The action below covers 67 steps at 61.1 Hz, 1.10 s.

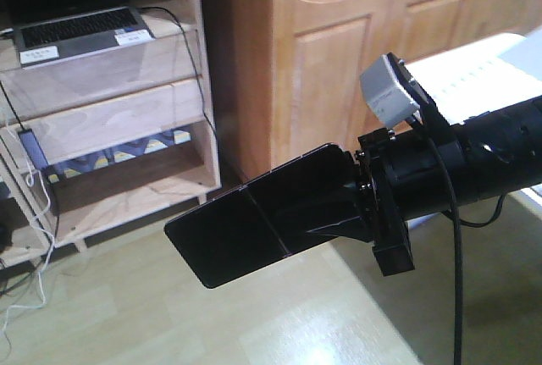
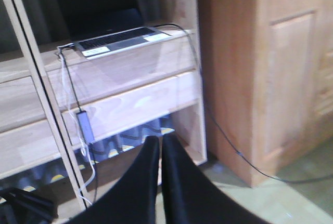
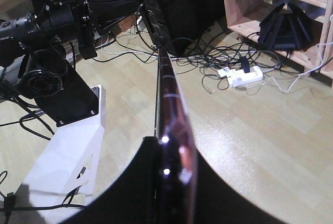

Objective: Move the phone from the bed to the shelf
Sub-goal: 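Drive the base away from the bed toward the wooden shelf, holding phone, then raise the held phone with the right gripper above the upper shelf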

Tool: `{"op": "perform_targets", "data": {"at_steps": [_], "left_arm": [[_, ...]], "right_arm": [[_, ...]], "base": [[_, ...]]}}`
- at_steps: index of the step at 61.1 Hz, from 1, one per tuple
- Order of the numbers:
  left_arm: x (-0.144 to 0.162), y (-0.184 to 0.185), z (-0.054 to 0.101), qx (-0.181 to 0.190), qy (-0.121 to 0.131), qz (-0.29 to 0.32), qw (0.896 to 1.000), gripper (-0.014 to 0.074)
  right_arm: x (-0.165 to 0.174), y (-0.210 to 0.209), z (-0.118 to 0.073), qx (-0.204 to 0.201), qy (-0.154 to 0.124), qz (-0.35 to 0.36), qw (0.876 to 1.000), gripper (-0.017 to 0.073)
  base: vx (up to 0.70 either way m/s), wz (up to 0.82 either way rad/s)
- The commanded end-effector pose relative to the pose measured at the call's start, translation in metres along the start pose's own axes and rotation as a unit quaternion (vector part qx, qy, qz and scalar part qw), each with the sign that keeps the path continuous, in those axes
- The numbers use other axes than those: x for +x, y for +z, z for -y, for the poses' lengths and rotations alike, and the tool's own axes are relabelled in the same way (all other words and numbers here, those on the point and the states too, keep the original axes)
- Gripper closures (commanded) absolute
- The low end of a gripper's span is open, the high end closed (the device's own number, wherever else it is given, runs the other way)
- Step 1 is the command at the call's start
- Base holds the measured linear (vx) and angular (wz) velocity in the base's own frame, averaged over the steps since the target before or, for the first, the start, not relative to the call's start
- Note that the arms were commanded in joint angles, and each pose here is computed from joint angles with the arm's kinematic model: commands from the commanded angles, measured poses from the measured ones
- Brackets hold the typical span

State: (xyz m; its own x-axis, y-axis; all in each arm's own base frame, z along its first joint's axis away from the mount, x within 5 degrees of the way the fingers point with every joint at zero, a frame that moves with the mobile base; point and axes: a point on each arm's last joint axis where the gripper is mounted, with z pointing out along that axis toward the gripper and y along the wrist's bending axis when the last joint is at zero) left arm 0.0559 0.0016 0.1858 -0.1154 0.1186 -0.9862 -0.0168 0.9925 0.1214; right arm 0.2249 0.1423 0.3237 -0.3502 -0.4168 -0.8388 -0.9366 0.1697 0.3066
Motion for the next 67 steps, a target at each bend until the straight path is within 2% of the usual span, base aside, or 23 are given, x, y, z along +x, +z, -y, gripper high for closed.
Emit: {"op": "perform_targets", "data": {"at_steps": [1, 45, 67], "left_arm": [[-0.0144, -0.0025, -0.0020, -0.008, -0.007, 0.050, 0.999, 0.0592], [-0.0144, -0.0025, -0.0020, -0.008, -0.007, 0.050, 0.999, 0.0592], [-0.0144, -0.0025, -0.0020, -0.008, -0.007, 0.050, 0.999, 0.0592]], "right_arm": [[-0.0162, -0.0090, -0.0170, -0.034, -0.020, 0.040, 0.998, 0.0562], [-0.0162, -0.0090, -0.0170, -0.034, -0.020, 0.040, 0.998, 0.0562], [-0.0162, -0.0090, -0.0170, -0.034, -0.020, 0.040, 0.998, 0.0562]], "base": [[0.42, 0.23], [0.41, 0.38], [0.37, 0.23]]}}
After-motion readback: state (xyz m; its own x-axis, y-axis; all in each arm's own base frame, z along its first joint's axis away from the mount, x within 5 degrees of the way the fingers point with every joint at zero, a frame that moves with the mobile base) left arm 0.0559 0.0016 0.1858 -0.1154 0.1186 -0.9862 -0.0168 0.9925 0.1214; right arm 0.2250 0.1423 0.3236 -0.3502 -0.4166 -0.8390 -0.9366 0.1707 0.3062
